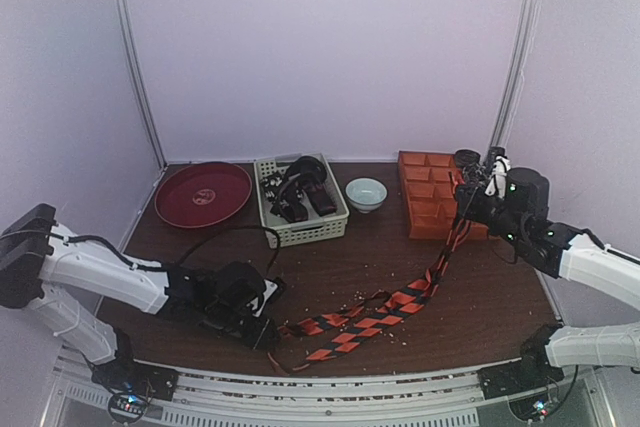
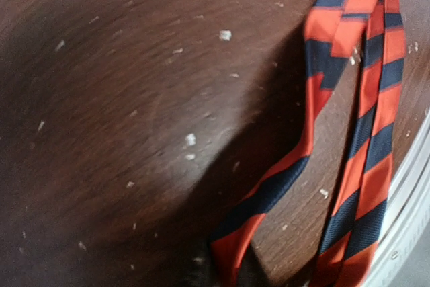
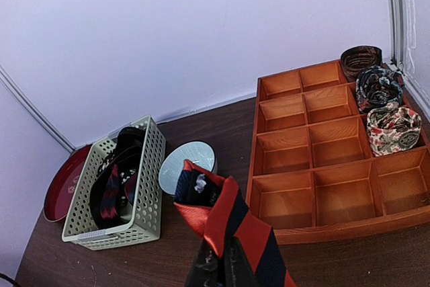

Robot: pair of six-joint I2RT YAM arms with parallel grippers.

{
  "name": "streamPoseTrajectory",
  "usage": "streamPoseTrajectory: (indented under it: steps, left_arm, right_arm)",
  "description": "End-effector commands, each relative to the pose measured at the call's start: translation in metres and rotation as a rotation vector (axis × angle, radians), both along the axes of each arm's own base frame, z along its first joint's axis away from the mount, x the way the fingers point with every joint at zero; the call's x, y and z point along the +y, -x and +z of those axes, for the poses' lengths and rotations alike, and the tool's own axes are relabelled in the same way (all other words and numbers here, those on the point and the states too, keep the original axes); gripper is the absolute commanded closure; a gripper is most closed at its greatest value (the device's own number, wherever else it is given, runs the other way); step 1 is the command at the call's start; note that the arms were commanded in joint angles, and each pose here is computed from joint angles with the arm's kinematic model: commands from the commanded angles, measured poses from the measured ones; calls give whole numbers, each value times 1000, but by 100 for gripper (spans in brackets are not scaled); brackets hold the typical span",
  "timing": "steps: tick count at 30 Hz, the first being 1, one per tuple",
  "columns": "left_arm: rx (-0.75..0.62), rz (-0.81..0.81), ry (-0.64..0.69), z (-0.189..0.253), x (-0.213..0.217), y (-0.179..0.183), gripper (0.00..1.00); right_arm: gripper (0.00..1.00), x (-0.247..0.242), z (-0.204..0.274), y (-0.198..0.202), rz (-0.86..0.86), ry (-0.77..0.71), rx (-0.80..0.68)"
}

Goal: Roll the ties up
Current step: Place the tie at the center of the board.

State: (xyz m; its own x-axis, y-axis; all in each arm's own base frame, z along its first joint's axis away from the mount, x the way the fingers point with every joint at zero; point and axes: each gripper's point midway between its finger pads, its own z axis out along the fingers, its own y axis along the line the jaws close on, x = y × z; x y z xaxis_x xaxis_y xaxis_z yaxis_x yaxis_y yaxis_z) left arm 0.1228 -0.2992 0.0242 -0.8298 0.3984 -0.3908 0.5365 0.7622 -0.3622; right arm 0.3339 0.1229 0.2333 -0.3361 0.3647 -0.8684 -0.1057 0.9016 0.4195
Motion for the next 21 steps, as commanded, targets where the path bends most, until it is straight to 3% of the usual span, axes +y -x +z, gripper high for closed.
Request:
streamPoseTrajectory:
  steps: [1,5,8,12,16,21]
  left_arm:
    - [-68,-78,-11,10,-20,-7,96]
    - [-322,38,-146,38,1,-61,100]
    - [-585,207,-226,85,29,-113,100]
    - [-799,372,-267,121,64,-137,100]
    - [-814,529,-255,112,102,-135,100]
    - [-745,623,-198,76,127,-119,99]
  right_arm:
    - [100,-17,9,-7,-96,-18,-41]
    - [100,-43,16,-10,-211,-34,-70]
    - [100,-72,15,-9,-331,-62,-70]
    - [100,-121,0,5,-510,-90,-41]
    - [100,-161,-27,25,-643,-106,10]
    - [100,-163,-64,34,-613,-182,48]
